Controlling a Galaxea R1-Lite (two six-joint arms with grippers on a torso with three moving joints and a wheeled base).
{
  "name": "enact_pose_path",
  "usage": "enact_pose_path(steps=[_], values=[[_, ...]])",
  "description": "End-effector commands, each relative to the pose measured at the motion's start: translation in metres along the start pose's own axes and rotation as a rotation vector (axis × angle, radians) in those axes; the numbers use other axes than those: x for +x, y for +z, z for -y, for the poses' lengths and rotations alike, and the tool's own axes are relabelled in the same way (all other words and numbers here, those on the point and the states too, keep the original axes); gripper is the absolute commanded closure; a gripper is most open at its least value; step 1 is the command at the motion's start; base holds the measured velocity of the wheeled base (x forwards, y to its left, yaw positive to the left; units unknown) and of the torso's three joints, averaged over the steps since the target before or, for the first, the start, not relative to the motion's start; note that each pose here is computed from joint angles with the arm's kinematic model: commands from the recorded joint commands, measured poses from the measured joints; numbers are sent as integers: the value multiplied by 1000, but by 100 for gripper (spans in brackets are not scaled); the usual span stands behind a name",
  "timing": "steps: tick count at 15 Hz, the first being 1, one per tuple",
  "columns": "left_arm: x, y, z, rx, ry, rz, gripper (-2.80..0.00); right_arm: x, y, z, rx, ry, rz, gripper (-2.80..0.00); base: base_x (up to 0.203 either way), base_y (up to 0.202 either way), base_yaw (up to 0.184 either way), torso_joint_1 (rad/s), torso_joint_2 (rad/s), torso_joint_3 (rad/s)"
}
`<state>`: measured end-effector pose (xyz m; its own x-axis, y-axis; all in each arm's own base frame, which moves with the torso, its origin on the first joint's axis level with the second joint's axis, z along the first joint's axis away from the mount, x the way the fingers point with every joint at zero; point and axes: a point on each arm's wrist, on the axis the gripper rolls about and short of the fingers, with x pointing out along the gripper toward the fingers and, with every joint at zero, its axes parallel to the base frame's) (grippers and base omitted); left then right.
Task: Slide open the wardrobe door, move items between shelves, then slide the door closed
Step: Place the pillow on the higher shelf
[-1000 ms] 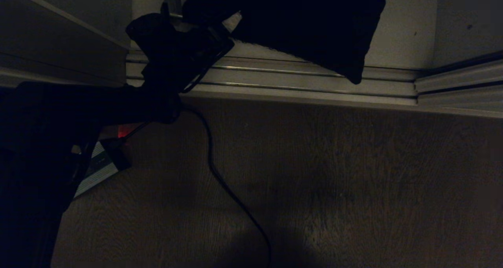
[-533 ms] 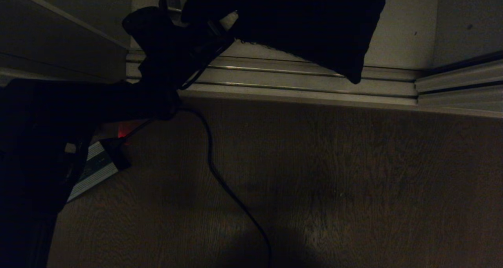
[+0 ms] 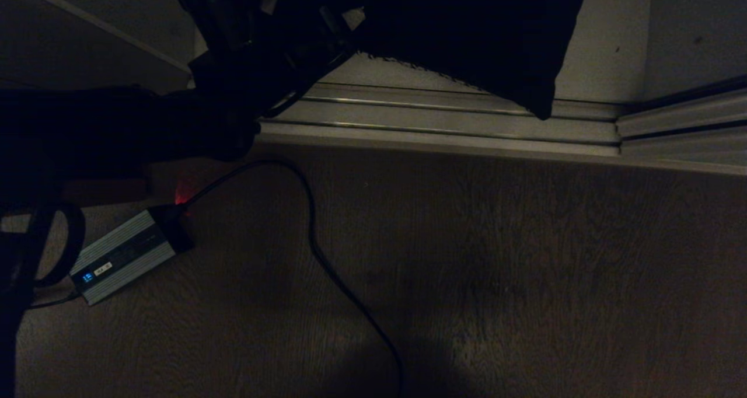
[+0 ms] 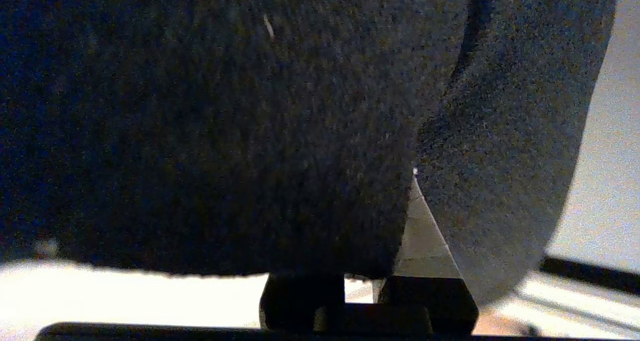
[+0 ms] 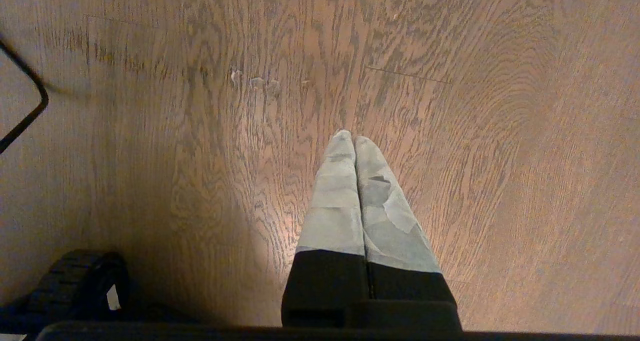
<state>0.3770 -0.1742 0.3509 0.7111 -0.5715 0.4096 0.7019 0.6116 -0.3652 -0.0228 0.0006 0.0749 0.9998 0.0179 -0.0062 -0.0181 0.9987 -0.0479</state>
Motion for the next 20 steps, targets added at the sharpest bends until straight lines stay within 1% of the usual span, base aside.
enact_pose_path(steps=[1, 3, 6, 9, 13, 17, 20], values=[[-20, 12, 24, -16, -5, -28, 0, 0, -1, 0, -1, 1, -2, 0, 0, 0, 0, 0, 0, 0], [-32, 10, 33, -28, 8, -65, 0, 0, -1, 0, -1, 1, -3, 0, 0, 0, 0, 0, 0, 0], [-61, 19, 56, -51, 15, -128, 0, 0, -1, 0, -1, 1, -3, 0, 0, 0, 0, 0, 0, 0], [-85, 31, 70, -65, 87, -178, 0, 0, -1, 0, -1, 1, -3, 0, 0, 0, 0, 0, 0, 0], [-120, 45, 89, -80, 158, -252, 0, 0, -1, 0, -1, 1, -3, 0, 0, 0, 0, 0, 0, 0], [-158, 61, 110, -98, 174, -343, 0, 0, -1, 0, -1, 1, -2, 0, 0, 0, 0, 0, 0, 0], [-182, 66, 126, -111, 145, -381, 0, 0, -1, 0, -1, 1, -3, 0, 0, 0, 0, 0, 0, 0]])
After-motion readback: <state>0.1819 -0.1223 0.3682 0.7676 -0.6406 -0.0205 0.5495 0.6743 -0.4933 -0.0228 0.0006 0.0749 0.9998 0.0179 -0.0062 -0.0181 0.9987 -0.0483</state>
